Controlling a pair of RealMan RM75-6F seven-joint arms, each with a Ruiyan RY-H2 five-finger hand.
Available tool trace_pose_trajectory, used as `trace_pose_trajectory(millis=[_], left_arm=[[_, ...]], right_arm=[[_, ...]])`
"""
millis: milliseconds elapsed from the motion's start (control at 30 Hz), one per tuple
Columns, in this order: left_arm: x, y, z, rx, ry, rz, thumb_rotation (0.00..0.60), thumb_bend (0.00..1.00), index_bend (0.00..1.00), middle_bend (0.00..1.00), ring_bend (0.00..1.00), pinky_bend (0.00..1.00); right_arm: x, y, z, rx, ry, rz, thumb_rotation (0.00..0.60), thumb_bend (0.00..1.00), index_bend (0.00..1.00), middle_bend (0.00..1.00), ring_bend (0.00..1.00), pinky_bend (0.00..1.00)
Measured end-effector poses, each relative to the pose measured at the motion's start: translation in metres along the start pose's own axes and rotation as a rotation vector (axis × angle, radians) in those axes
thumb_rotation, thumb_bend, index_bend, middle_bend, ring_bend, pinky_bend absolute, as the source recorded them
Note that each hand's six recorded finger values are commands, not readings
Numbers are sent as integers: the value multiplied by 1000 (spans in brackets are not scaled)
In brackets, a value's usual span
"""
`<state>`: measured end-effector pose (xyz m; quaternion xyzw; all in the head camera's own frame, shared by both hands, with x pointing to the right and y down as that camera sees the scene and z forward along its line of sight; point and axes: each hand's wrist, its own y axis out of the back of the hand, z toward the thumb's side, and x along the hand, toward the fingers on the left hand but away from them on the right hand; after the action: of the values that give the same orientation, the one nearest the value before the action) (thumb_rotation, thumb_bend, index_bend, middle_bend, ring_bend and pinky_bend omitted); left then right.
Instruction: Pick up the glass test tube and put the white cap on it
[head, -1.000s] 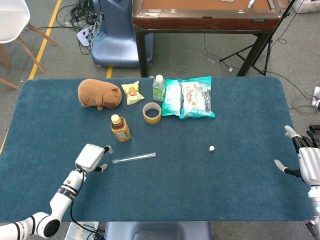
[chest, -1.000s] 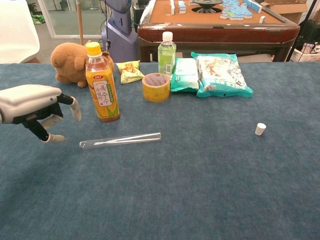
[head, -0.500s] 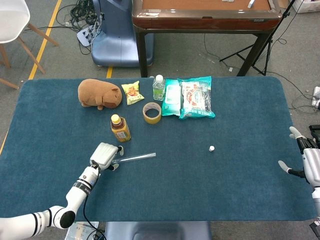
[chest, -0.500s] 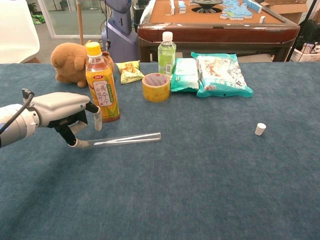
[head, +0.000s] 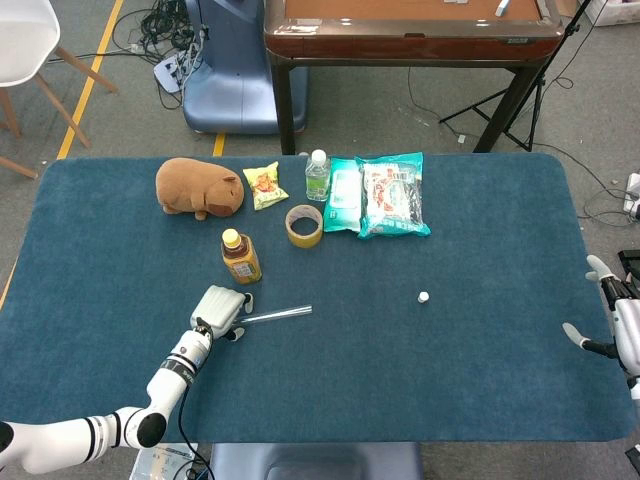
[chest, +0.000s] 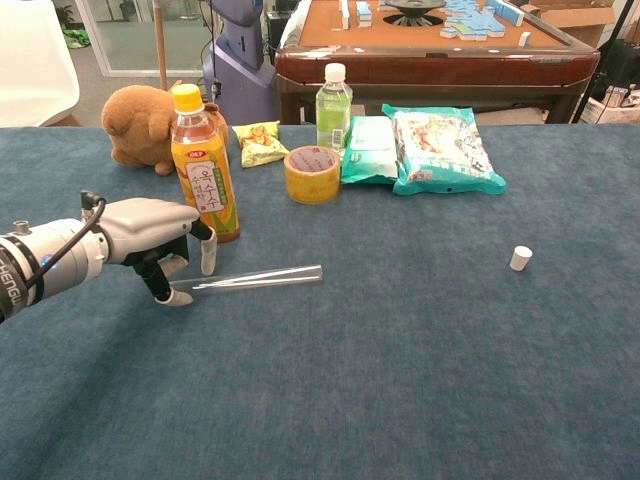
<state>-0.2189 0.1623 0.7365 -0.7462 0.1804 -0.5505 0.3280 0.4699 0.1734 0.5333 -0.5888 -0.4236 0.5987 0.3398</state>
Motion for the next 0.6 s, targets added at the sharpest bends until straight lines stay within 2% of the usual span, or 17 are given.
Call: trace_pose_trajectory(millis=[167, 333, 533, 600], left_arm=[[3, -3, -1, 4, 16, -15, 556, 223, 469, 902, 942, 1000], [3, -4, -1, 2, 17, -22, 532, 274, 501, 909, 946, 1000], [3, -6, -1, -3, 16, -26, 536, 328, 528, 916, 949, 1000], [2, -5, -2, -6, 15, -19, 562, 339, 538, 920, 952, 1000]], right_arm=[[0, 0, -1, -2, -2, 1, 600, 188, 75, 279, 300, 74], [0, 1, -1, -1, -2, 0, 600, 187, 75, 279, 304, 74], [0, 0, 0, -1, -3, 1, 600, 188, 75, 285, 311, 74], [1, 0, 0, 0, -4, 1, 600, 187, 75, 285, 311, 74]])
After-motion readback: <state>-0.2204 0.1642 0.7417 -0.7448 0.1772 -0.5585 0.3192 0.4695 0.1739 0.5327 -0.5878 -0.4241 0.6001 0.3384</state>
